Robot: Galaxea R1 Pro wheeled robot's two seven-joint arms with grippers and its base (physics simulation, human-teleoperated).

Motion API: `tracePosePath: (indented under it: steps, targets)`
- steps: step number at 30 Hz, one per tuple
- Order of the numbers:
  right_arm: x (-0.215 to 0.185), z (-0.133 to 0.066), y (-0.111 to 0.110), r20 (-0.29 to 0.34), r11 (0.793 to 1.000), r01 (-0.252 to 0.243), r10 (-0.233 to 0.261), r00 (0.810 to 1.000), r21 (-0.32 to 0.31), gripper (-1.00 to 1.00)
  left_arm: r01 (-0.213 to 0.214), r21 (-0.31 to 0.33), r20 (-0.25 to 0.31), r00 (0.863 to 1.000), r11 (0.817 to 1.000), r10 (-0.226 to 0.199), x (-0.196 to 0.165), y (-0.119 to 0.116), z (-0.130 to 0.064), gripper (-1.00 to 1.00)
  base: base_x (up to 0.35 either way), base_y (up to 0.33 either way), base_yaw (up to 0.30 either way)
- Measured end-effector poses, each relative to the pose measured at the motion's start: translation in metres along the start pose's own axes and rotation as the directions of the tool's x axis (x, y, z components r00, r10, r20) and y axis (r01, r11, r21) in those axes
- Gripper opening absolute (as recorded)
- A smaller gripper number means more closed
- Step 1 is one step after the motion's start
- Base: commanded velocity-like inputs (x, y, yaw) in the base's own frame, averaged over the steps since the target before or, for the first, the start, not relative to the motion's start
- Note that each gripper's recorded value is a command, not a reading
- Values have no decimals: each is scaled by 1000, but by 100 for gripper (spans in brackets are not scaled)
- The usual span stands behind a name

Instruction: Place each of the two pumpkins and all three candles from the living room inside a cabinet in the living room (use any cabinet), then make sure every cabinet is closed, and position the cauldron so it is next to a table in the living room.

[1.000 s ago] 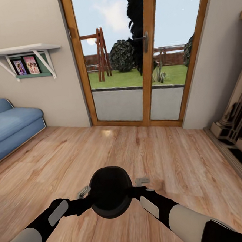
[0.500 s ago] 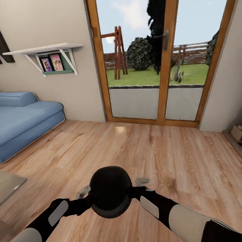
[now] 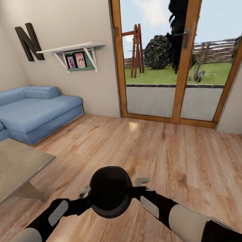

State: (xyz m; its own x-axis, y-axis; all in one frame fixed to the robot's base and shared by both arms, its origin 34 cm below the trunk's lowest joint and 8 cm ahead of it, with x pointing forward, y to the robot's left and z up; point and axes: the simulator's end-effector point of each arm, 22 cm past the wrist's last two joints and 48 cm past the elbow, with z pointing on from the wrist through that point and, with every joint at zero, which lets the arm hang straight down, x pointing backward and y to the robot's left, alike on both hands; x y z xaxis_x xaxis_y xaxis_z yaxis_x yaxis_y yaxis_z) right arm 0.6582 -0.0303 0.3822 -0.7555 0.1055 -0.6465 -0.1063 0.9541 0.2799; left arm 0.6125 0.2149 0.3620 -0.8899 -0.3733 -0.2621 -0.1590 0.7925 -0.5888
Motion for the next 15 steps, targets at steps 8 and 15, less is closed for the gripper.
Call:
tracePosePath:
  steps: [8, 15]
  targets:
    - [0, 0, 0, 0, 1000, 1, -1, 1000, -1, -100, -1, 0, 0, 1000, 1000, 1, 0, 0, 0, -100, -228, 0, 269]
    - [0, 0, 0, 0, 1000, 1, -1, 1000, 0, -100, -1, 0, 1, 1000, 1000, 1, 0, 0, 0, -100, -98, 0, 269]
